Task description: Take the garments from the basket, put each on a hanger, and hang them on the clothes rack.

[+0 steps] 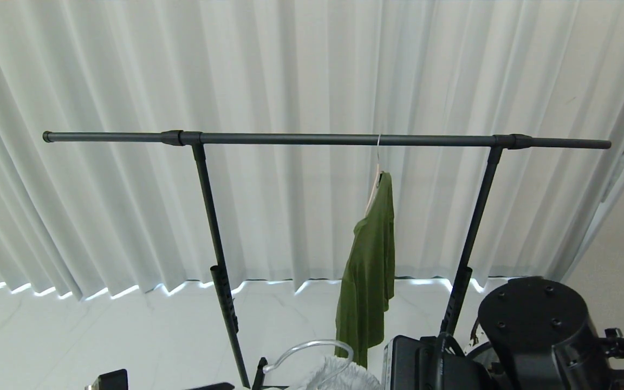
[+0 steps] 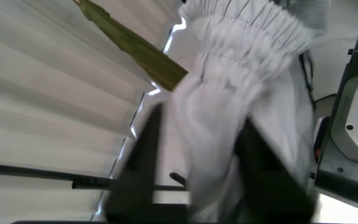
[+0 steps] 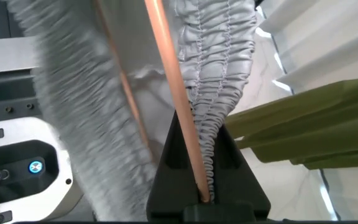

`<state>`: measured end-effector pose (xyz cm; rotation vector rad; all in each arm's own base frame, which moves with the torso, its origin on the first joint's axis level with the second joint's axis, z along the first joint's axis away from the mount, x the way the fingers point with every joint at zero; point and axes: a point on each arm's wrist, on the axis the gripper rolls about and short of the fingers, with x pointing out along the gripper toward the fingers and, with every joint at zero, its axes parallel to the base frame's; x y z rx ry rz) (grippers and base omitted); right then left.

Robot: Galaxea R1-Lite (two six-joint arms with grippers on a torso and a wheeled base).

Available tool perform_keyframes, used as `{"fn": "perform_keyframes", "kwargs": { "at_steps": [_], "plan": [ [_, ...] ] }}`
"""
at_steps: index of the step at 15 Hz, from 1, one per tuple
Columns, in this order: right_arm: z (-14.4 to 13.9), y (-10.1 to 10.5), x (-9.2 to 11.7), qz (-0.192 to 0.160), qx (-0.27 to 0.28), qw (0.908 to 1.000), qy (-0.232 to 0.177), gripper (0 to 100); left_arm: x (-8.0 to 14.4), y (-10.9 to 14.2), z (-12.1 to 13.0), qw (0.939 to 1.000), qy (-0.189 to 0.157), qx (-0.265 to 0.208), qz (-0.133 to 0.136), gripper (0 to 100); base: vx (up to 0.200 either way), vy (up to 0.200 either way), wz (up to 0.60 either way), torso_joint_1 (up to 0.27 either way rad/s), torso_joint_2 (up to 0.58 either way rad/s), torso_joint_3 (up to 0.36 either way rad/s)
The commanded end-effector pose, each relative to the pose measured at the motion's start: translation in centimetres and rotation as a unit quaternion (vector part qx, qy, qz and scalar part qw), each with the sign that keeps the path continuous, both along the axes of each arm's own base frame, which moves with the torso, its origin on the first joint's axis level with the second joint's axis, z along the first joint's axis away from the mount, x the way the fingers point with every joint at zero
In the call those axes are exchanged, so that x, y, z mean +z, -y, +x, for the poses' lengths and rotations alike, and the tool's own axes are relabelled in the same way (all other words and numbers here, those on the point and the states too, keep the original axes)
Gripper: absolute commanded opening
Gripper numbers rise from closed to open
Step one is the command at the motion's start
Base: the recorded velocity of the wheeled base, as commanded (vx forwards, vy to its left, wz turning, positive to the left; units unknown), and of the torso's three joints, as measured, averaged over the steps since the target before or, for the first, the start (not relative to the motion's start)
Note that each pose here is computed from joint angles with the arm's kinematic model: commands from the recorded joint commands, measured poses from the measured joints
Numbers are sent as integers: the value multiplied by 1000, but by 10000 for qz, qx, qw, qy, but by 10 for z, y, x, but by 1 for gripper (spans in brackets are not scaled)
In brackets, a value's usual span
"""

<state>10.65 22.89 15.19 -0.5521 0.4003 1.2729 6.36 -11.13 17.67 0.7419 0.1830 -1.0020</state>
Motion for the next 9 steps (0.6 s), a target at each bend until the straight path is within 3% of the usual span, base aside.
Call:
{"fn": "perform_keyframes", "kwargs": {
  "at_steps": [1, 6, 9],
  "plan": [
    [-1, 5, 7, 117, -58, 9999, 86, 0, -2, -2, 1, 10000, -30, 83, 24, 100, 0, 0, 0, 0, 0, 0],
    [9, 35, 14, 182, -620, 9975, 282, 0, -1, -14, 15, 9964, -23, 840, -72, 100, 0, 0, 0, 0, 0, 0],
    [14, 60, 21, 259, -1000, 9938, 405, 0, -11, -32, 25, 9873, -84, 1588, 1, 100, 0, 0, 0, 0, 0, 0]
  ]
}}
